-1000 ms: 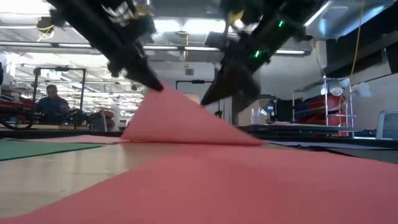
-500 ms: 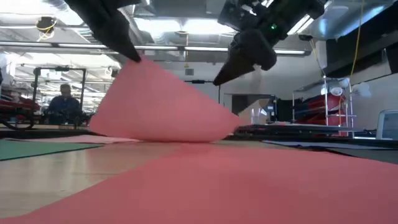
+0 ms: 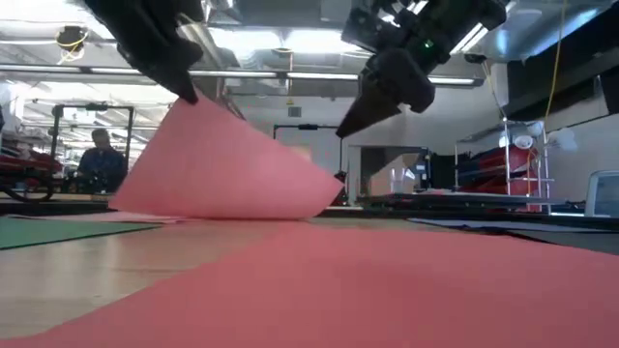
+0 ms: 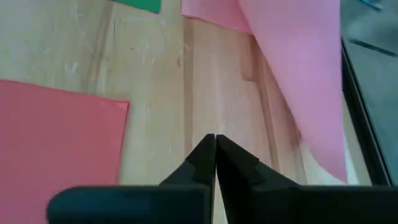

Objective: Organize paper
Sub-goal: Stack the pink paper on top of the pink paper

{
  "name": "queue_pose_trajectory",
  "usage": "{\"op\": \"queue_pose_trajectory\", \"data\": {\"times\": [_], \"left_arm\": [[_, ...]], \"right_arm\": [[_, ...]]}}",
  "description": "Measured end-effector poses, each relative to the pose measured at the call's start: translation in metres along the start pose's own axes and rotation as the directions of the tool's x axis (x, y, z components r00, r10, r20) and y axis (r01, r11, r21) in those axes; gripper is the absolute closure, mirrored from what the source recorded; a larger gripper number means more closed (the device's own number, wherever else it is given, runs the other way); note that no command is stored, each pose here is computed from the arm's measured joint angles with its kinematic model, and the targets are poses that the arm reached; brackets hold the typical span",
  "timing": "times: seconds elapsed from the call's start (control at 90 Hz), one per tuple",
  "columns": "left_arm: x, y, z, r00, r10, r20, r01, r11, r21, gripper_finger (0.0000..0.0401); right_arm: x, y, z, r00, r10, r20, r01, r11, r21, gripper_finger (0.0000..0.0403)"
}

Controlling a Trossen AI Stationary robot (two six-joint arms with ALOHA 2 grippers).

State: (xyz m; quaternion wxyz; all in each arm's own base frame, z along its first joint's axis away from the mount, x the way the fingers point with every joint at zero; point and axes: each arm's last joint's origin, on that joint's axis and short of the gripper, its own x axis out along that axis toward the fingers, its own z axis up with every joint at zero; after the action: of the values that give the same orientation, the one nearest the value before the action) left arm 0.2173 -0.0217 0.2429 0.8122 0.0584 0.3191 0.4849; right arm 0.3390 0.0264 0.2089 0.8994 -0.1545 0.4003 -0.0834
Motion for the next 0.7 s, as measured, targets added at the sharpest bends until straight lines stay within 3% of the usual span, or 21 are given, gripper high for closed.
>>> {"op": "queue_pose_trajectory", "data": {"times": [0.3, 0.478, 0.7], "left_arm": [[0.015, 0.002, -0.015, 0.984, 0.167, -0.069, -0.177, 0.967, -0.185, 0.0401], [0.006, -0.007, -0.023, 0.988, 0.148, -0.049, -0.156, 0.950, -0.269, 0.0401], [-0.004, -0.021, -0.019, 0.991, 0.131, -0.033, -0.135, 0.947, -0.290, 0.0401]], "right_arm": [[0.000, 0.000, 0.000, 1.000, 0.002, 0.000, -0.002, 1.000, 0.003, 0.0402], [0.000, 0.000, 0.000, 1.000, 0.002, -0.001, -0.002, 1.000, 0.001, 0.0402], [0.000, 0.000, -0.001, 1.000, 0.003, -0.005, -0.003, 1.000, 0.002, 0.0402]]}}
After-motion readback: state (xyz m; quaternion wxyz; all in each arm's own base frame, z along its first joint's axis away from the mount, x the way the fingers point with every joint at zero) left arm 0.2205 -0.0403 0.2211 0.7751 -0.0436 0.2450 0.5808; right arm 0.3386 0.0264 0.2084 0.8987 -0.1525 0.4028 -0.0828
